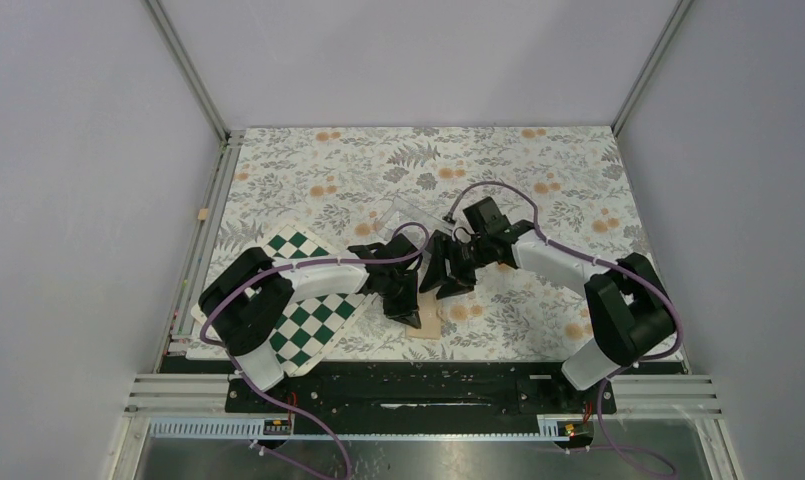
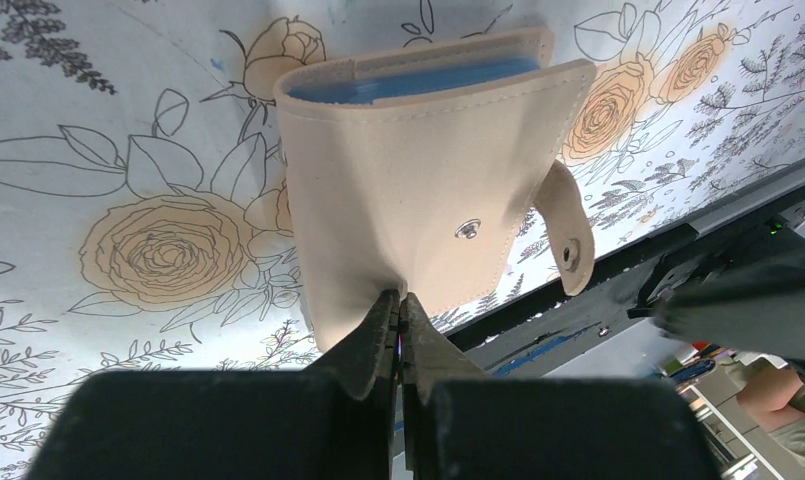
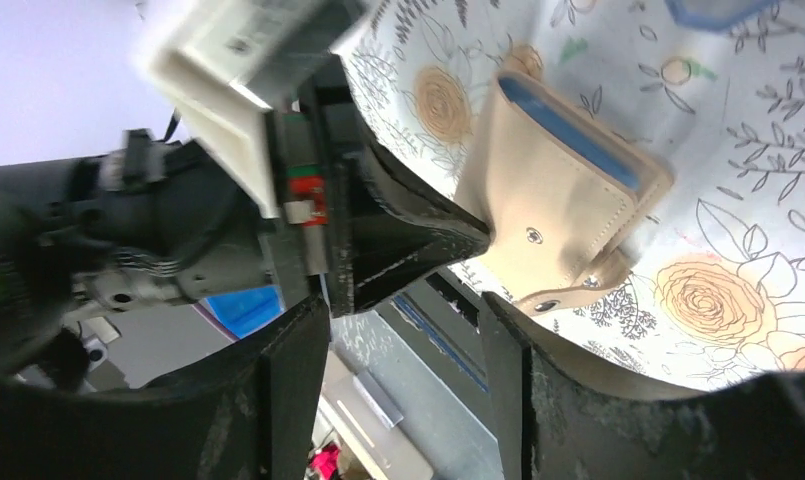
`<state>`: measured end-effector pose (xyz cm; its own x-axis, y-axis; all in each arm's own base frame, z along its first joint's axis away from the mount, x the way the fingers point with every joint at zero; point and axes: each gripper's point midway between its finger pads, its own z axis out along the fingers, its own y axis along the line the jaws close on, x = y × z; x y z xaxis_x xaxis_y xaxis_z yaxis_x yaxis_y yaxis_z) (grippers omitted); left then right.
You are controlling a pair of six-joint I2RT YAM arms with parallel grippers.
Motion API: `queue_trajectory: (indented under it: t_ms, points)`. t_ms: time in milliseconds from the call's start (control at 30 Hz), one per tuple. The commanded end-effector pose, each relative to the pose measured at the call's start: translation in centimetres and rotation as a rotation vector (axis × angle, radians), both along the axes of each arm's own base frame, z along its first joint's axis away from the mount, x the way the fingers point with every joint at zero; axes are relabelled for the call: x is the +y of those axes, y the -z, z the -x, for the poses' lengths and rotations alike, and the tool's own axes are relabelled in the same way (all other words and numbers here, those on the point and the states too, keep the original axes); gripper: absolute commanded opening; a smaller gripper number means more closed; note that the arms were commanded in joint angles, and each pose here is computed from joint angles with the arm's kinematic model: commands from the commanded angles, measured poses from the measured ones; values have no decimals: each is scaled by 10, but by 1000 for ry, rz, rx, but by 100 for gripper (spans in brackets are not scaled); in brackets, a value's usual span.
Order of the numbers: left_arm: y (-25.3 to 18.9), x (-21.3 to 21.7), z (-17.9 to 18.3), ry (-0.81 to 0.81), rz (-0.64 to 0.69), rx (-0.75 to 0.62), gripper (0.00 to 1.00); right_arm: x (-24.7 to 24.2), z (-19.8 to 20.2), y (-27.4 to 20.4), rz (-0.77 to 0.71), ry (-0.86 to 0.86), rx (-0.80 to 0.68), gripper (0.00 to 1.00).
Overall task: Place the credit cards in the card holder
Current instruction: Close the card holder at the center of the board.
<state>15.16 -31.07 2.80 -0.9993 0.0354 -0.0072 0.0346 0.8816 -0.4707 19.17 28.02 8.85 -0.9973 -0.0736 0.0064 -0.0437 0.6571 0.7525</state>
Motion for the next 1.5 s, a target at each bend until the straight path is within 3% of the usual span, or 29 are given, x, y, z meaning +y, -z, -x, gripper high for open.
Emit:
queue_trajectory:
  t_ms: [0, 133, 267, 500, 833, 967, 1267, 1467]
  points:
    - [3, 3, 0, 21, -33, -10, 0, -11, -13, -16, 49, -8, -93, 61]
    - [-3, 1, -2, 22, -14, -27, 0, -17, -23, -13, 39, 21, -77, 57]
    - [-8, -4, -3, 31, 14, -31, 0, -5, -28, 0, -5, 5, -14, 47]
    - [-21, -12, -7, 16, 73, -58, 3, -5, -27, 31, 42, 7, 35, 37]
    - [-60, -44, -16, 4, 271, -86, 32, -20, -13, 73, 169, 1, 62, 31]
    - [-60, -51, -19, -8, 293, -77, 38, -27, -9, 80, 201, -1, 64, 31]
    - [-51, -60, -28, -30, 284, -69, 38, -33, -4, 83, 221, -6, 64, 31]
    - [-50, -66, -35, -34, 273, -75, 27, -31, -3, 82, 217, -10, 69, 31]
